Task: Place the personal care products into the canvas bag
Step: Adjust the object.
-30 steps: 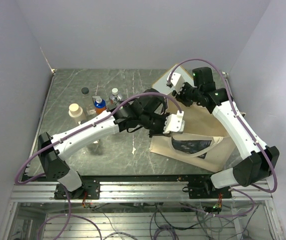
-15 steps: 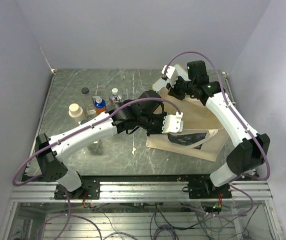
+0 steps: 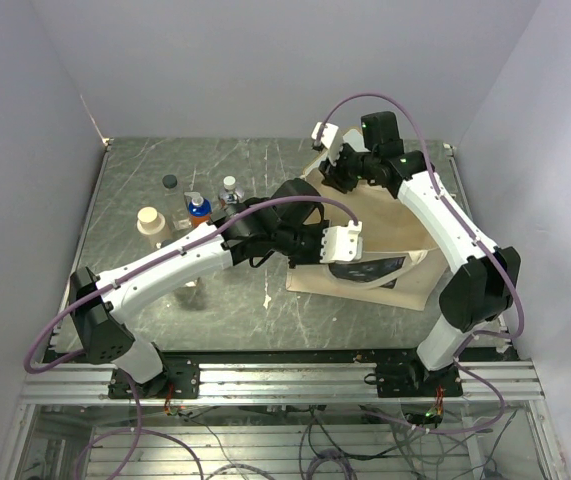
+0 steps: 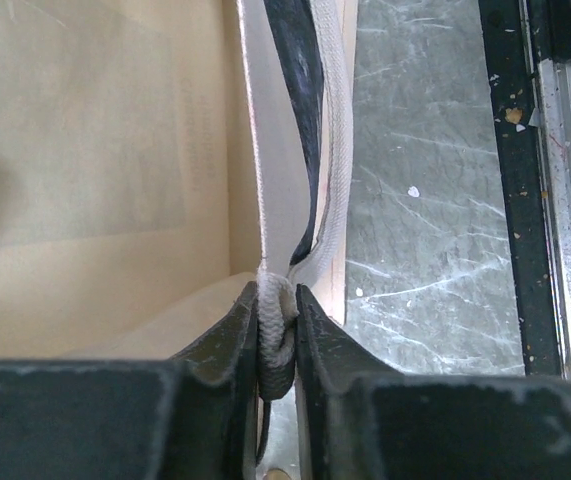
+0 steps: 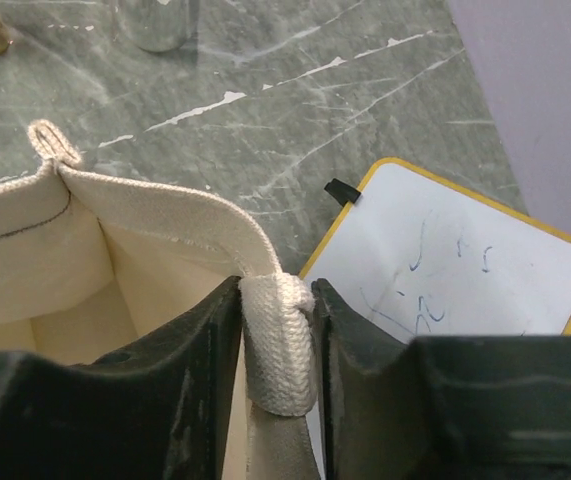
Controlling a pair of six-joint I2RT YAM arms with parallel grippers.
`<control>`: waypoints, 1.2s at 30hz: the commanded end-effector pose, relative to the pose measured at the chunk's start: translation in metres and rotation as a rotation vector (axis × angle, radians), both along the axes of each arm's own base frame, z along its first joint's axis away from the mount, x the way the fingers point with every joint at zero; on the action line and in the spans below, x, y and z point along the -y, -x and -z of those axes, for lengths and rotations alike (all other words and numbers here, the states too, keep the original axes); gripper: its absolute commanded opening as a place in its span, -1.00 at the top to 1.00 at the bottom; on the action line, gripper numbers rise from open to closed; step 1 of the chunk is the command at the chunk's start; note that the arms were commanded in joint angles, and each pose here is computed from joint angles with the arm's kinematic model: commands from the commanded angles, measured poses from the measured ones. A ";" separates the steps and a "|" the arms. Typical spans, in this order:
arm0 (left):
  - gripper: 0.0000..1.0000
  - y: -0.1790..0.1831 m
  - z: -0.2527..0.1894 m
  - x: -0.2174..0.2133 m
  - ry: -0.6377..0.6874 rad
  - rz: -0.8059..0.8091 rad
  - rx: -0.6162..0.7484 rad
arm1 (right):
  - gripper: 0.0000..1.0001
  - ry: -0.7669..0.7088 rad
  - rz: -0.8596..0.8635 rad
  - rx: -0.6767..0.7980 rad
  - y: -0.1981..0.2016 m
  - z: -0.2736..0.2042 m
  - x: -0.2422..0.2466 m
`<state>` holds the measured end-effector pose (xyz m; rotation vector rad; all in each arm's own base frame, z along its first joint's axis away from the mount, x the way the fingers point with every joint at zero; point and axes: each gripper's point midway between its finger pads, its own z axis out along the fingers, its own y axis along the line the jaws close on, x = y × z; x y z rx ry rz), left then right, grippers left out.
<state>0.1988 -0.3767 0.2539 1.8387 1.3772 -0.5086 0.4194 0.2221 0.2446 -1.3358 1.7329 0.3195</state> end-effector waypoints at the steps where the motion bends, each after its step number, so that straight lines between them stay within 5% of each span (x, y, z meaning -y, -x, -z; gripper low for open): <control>1: 0.44 0.000 -0.007 -0.001 0.008 -0.016 -0.013 | 0.27 -0.003 0.023 0.065 -0.009 -0.019 0.002; 4: 0.23 -0.002 -0.009 0.000 0.014 -0.025 -0.007 | 0.18 0.009 0.038 0.062 -0.004 -0.022 0.007; 7: 0.03 -0.007 -0.013 0.001 0.024 -0.045 0.010 | -0.40 0.013 0.061 0.067 0.000 -0.025 0.012; 9: -0.16 -0.008 -0.018 0.002 0.032 -0.048 0.013 | -0.60 0.015 0.072 0.074 0.004 -0.028 0.016; 22: -0.67 -0.001 -0.058 -0.001 0.115 -0.044 0.024 | -0.77 0.025 0.120 0.112 0.032 -0.062 0.037; 36: -0.72 -0.021 -0.133 -0.076 0.317 -0.183 0.046 | -0.84 -0.200 0.254 0.137 0.060 -0.128 0.044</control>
